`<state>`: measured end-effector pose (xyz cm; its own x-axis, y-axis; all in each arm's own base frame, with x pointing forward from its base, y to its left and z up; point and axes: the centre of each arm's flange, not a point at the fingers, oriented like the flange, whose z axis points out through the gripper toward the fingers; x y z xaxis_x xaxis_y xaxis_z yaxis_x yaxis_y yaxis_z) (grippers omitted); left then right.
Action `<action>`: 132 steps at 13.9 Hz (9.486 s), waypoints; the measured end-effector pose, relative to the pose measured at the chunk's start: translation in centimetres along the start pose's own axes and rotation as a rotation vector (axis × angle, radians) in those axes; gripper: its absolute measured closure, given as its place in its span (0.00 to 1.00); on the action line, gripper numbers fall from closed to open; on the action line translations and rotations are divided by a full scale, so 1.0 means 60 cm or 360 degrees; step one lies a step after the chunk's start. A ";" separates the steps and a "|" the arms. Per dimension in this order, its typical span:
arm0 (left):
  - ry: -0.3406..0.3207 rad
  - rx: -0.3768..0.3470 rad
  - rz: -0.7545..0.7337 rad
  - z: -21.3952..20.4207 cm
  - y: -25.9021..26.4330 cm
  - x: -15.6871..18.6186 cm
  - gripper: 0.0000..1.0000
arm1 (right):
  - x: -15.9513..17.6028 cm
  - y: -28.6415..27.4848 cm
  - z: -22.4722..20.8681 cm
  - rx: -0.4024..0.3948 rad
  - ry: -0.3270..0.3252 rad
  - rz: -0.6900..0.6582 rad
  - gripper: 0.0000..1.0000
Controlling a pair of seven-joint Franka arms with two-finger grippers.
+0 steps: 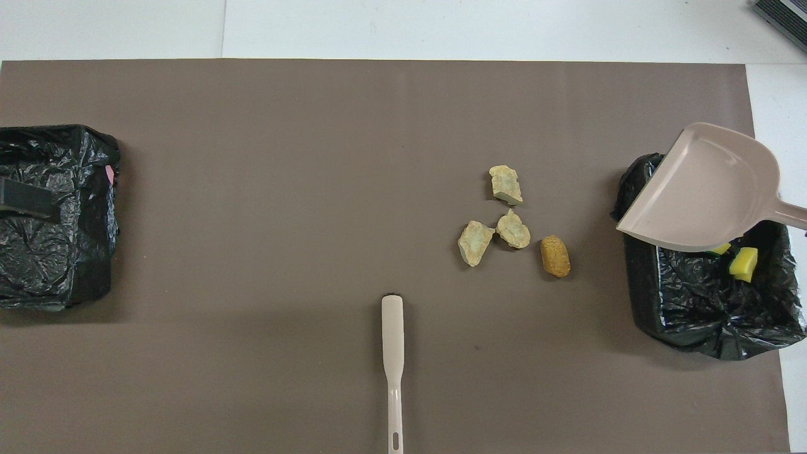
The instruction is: Sweep and dump trash in bin
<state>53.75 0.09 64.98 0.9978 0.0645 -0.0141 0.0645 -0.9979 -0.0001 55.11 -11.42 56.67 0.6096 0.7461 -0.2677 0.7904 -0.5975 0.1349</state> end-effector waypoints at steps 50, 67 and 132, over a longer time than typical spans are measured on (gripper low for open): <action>0.0028 0.0001 -0.0013 -0.021 -0.009 -0.008 0.00 | 0.220 -0.097 -0.148 0.0279 0.0234 0.1004 0.00; 0.0028 0.0001 -0.0013 -0.021 -0.009 -0.008 0.00 | 0.338 -0.460 -0.089 0.0476 0.0192 0.1115 0.00; 0.0062 -0.0241 0.0347 0.485 0.658 -0.056 0.52 | 0.183 -0.365 0.246 0.0473 -0.0038 0.1534 0.74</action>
<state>52.54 -39.57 35.94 0.9880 -0.1489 0.0410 -0.1534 -0.9770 0.1483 43.62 5.50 36.72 0.9770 -0.0978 -0.1894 -0.0876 -0.9943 0.0615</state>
